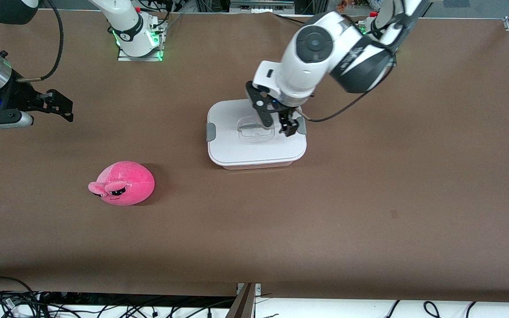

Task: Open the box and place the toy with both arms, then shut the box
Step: 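Reach the left gripper to the box lid handle and grasp it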

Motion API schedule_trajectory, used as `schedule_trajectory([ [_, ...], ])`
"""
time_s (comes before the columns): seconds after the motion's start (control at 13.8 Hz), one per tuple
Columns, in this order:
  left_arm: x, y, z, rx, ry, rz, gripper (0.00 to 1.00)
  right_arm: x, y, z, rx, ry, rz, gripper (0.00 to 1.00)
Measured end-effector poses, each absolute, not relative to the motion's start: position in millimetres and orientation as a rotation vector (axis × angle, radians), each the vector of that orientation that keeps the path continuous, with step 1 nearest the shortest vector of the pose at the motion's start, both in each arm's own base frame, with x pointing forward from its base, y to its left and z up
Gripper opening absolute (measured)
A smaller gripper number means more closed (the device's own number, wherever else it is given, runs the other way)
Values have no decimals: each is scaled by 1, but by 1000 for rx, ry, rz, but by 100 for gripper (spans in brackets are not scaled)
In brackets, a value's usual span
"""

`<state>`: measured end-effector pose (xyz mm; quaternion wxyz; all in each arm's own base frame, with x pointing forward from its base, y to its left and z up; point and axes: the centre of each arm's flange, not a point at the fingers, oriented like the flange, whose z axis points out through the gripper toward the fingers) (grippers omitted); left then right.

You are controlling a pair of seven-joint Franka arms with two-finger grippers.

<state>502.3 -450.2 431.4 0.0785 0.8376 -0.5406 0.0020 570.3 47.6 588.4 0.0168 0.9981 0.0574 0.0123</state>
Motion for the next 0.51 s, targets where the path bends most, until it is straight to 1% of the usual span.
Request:
schedule_trajectory([
  [0.29, 495, -479, 393, 2489, -1768, 62, 100, 562, 46, 586, 3097, 234, -56, 100],
  [0.51, 481, -490, 364, 2459, -1794, 70, 100, 560, 46, 587, 3084, 383, -72, 100],
])
